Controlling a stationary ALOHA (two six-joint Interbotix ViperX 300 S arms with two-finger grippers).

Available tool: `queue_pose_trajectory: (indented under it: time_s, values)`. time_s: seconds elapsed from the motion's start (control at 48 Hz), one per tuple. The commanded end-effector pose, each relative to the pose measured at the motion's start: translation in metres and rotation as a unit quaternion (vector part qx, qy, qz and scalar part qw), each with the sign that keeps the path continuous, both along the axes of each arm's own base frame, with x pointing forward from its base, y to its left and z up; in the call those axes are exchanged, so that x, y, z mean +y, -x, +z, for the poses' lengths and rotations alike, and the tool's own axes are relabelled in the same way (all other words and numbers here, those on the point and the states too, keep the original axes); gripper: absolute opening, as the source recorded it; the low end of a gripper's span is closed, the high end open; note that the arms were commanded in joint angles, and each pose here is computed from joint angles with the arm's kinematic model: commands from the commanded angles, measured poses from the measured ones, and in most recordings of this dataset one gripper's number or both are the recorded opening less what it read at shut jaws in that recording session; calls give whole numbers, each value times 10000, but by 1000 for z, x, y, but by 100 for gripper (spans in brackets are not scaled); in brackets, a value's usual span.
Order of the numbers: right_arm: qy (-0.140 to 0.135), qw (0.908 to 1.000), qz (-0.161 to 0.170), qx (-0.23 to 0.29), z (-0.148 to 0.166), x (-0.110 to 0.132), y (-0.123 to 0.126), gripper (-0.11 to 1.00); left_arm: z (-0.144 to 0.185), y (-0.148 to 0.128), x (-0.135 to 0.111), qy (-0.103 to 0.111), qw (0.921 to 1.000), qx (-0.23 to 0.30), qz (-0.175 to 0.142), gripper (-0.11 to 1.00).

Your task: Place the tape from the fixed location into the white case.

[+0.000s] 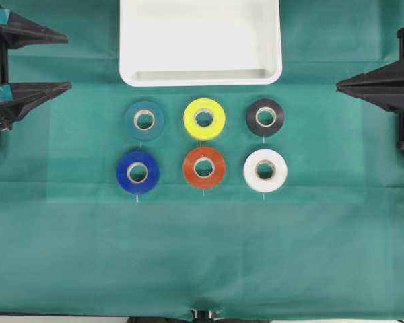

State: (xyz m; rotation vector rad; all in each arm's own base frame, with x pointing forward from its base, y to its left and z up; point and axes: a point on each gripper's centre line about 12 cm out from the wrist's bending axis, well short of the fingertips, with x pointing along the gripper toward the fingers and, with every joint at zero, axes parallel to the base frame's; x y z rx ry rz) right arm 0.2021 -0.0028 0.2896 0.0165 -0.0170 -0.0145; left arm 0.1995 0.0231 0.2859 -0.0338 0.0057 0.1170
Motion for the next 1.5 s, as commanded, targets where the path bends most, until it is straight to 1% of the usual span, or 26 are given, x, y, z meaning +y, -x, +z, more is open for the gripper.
queue_pose_trajectory:
  time_s: [0.0,0.146,0.292,0.605,0.855,1.084,1.272,1.48]
  values:
    - [2,9999,-8,-130,11,0,-3,0,10,-3,1,2,9999,-116,17,92]
    - [2,9999,-8,-130,11,0,-3,0,9,-5,1,3,9999,-108,18,92]
    - [17,9999,-7,-130,11,0,-3,0,4,-18,3,20,10000,44,20,92]
    - [17,9999,-7,-122,10,0,-3,0,0,-69,8,29,9999,159,8,92]
    - [17,9999,-7,-107,10,0,-3,0,0,-118,11,33,9996,282,-28,92]
    - [31,10000,-5,-76,8,0,-4,0,9,-161,11,-38,9996,274,-87,92]
    - [38,10000,-3,-22,7,0,-4,0,14,-183,13,-43,9995,290,-91,92]
    - [30,10000,-4,8,6,0,-4,0,15,-196,15,-30,9991,404,-95,92]
